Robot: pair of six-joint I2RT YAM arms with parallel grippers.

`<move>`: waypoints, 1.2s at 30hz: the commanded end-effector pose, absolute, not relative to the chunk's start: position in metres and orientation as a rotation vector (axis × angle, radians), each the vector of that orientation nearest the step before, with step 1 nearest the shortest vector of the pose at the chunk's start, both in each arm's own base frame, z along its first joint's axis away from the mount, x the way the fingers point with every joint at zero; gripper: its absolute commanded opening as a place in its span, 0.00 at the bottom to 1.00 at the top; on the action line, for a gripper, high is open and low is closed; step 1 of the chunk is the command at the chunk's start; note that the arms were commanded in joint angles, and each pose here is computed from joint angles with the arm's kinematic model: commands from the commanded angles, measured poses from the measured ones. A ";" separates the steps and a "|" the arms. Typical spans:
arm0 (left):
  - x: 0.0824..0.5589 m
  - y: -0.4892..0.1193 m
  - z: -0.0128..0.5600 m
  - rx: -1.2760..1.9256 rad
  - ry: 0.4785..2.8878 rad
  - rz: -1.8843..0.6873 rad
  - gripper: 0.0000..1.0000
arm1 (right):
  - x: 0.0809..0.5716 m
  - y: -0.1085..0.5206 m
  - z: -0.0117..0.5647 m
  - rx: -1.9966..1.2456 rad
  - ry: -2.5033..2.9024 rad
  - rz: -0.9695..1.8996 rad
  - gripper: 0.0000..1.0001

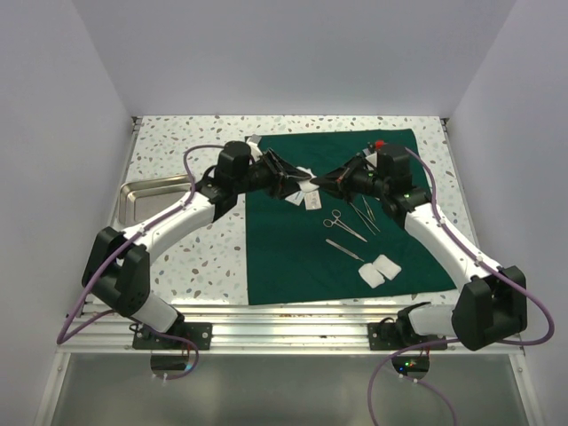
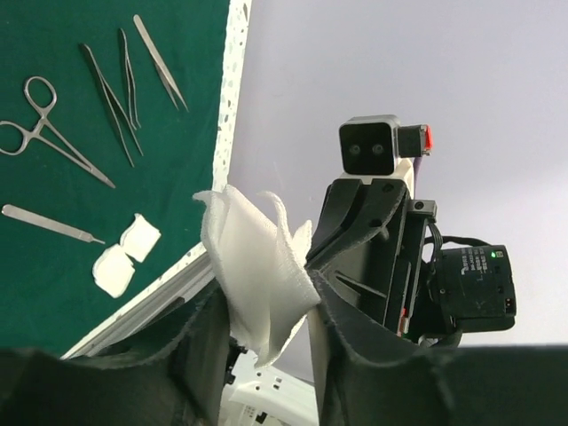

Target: Prepare the surgical pack

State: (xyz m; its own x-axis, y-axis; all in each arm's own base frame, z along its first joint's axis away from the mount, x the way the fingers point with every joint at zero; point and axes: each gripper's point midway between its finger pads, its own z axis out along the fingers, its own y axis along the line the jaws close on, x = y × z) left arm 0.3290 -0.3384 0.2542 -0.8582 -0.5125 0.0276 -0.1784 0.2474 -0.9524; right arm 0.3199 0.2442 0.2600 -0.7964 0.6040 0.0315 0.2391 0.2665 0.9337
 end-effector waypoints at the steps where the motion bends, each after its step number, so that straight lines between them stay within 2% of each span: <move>1: 0.330 -0.340 0.264 -0.600 2.200 -1.689 0.40 | 0.320 0.246 0.274 0.731 2.163 1.571 0.00; 2: 0.330 -0.340 0.264 -0.591 2.201 -1.689 0.34 | 0.321 0.247 0.276 0.726 2.162 1.575 0.00; 7: 0.333 -0.336 0.262 -0.583 2.203 -1.670 0.20 | 0.320 0.249 0.276 0.719 2.172 1.580 0.00; 9: 0.336 -0.333 0.261 -0.568 2.199 -1.668 0.06 | 0.320 0.249 0.274 0.707 2.180 1.576 0.00; 10: 0.338 -0.332 0.260 -0.567 2.202 -1.660 0.00 | 0.318 0.249 0.271 0.712 2.199 1.569 0.11; 13: 0.345 -0.324 0.261 -0.496 2.202 -1.596 0.00 | 0.312 0.246 0.262 0.682 2.261 1.502 0.34; 14: 0.349 -0.313 0.254 -0.445 2.220 -1.526 0.00 | 0.312 0.245 0.264 0.618 2.275 1.466 0.44; 17: 0.360 -0.284 0.250 -0.308 2.220 -1.410 0.00 | 0.309 0.237 0.252 0.535 2.363 1.327 0.55; 21: 0.374 -0.236 0.227 -0.077 2.238 -1.202 0.00 | 0.301 0.229 0.231 0.412 2.487 1.191 0.57; 25: 0.378 -0.170 0.176 0.148 2.358 -0.799 0.00 | 0.289 0.222 0.212 0.283 2.595 1.108 0.58; 29: 0.377 -0.115 0.142 0.244 2.407 -0.531 0.00 | 0.274 0.220 0.194 0.210 2.689 1.097 0.58; 32: 0.376 -0.071 0.126 0.245 2.455 -0.363 0.00 | 0.267 0.216 0.181 0.173 2.742 1.077 0.59; 36: 0.372 -0.029 0.117 0.109 2.476 -0.294 0.00 | 0.258 0.221 0.170 0.143 2.796 1.124 0.59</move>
